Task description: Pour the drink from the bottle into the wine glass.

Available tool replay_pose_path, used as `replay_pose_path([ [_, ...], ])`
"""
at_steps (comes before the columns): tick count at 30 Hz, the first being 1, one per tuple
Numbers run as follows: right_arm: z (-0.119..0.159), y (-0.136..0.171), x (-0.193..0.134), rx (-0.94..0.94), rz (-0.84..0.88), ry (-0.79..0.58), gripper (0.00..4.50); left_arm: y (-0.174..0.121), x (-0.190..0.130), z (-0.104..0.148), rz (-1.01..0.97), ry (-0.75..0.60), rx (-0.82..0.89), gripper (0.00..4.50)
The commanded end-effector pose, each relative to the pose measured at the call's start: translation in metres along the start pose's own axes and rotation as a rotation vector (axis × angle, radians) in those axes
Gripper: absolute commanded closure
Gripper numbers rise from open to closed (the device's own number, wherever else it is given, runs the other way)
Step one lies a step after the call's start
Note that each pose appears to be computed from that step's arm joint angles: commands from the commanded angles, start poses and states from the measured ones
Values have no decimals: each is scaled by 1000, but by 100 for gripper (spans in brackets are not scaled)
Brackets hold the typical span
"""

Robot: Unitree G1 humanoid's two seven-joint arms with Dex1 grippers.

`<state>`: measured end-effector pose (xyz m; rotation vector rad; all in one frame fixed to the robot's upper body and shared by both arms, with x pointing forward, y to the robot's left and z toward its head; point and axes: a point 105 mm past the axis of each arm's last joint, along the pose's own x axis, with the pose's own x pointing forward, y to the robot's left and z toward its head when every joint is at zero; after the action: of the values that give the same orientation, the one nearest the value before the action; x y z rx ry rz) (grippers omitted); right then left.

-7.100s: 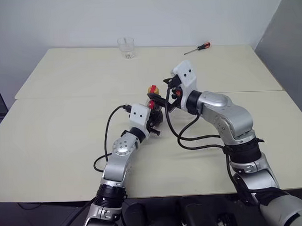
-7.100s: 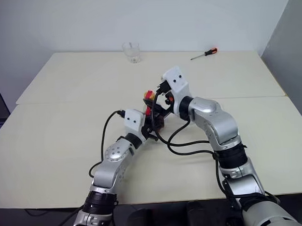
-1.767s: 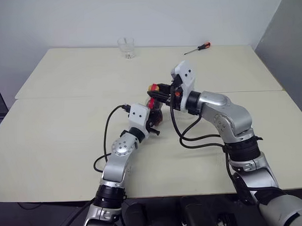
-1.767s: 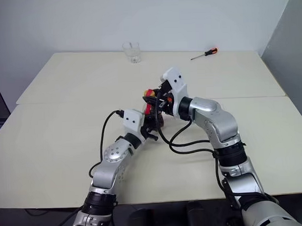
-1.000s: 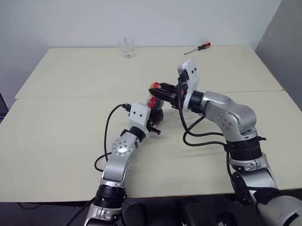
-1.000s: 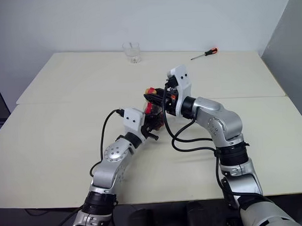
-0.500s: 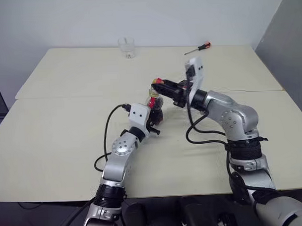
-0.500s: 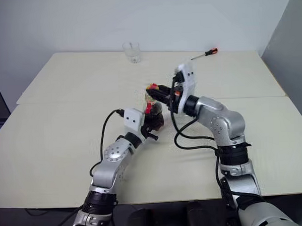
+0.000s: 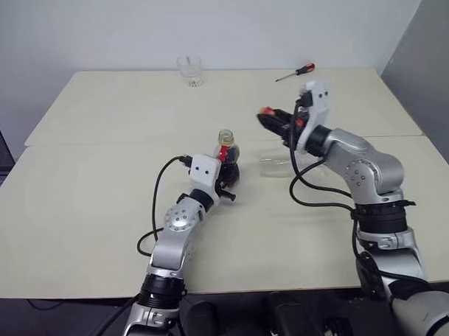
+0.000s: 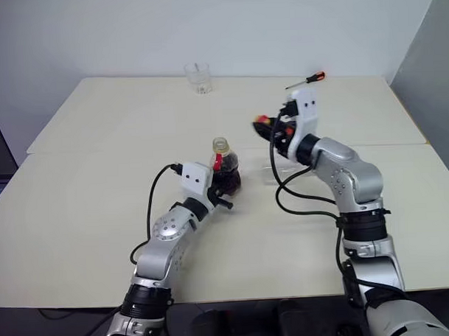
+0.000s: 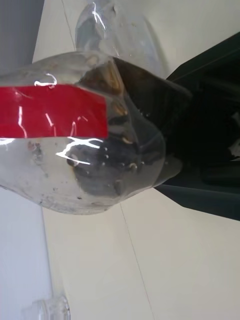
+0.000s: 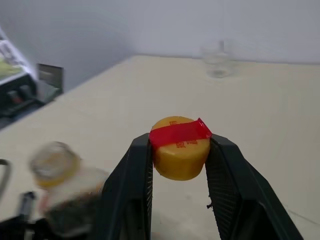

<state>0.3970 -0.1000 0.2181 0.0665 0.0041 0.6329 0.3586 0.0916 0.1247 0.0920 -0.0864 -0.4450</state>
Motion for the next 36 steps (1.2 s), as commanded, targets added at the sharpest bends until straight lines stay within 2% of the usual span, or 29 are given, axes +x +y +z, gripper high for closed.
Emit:
replay_pose_path([
  [1,-6,-43,-21,-87,-179,23,326,19,-1,22,55,-71,31,378],
  [5,-17,-77,-42,-118,-310,68,326,43,-4,23,122,-64,45,378],
  [15,-31,-131,-100,-39,-549,79,326,104,-17,20,293,-46,64,378],
  [20,-49,-136,-109,-9,-587,111,326,119,-23,14,349,-34,75,378],
  [24,-79,-144,-116,36,-677,206,326,138,-29,13,430,-35,74,378],
  [28,-90,-145,-117,66,-697,230,326,151,-34,11,479,-35,66,378],
  [31,-95,-146,-118,65,-699,244,233,156,-37,6,497,-21,69,378],
  [36,-97,-148,-121,62,-703,253,54,157,-41,-1,513,-7,50,378],
])
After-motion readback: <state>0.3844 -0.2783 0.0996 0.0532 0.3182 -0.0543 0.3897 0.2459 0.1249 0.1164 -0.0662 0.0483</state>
